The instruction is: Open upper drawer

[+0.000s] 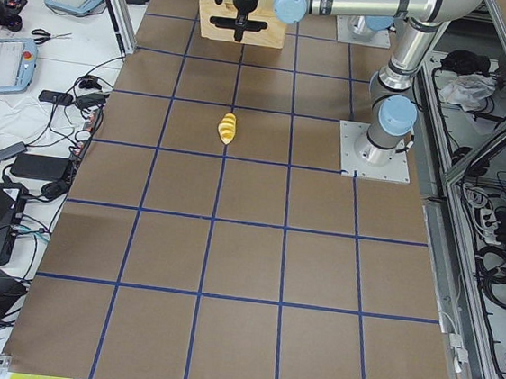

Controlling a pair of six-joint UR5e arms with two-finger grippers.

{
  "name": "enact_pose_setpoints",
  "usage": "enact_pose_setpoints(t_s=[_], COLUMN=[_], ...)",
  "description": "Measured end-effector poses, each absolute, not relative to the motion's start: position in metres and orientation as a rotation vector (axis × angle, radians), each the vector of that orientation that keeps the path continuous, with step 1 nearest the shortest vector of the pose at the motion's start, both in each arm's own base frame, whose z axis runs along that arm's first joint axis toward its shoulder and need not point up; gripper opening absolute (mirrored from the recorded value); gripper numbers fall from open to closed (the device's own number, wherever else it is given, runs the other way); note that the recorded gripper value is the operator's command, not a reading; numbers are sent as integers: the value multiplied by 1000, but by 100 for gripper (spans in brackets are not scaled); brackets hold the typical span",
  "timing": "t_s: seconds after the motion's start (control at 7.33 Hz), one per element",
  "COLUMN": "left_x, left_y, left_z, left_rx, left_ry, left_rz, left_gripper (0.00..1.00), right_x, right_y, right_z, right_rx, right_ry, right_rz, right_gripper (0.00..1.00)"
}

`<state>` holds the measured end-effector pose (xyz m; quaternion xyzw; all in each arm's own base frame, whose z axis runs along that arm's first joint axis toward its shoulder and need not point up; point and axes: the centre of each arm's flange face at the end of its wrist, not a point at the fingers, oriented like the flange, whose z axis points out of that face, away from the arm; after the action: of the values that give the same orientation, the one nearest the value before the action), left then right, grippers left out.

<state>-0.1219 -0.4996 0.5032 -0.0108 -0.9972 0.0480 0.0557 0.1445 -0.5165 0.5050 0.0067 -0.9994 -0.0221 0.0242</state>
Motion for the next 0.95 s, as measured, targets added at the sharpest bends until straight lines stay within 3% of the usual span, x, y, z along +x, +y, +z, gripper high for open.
enact_pose_setpoints(t_s=[0.95], left_x=[-123], left_y=[-473], left_z=[542], left_rx=[-32], left_ry=[-3065], left_rz=[203], left_gripper=[100], right_x=[145], right_y=[-516], right_z=[505], right_rx=[22], right_ry=[-3092], right_rz=[-68], right_gripper=[100])
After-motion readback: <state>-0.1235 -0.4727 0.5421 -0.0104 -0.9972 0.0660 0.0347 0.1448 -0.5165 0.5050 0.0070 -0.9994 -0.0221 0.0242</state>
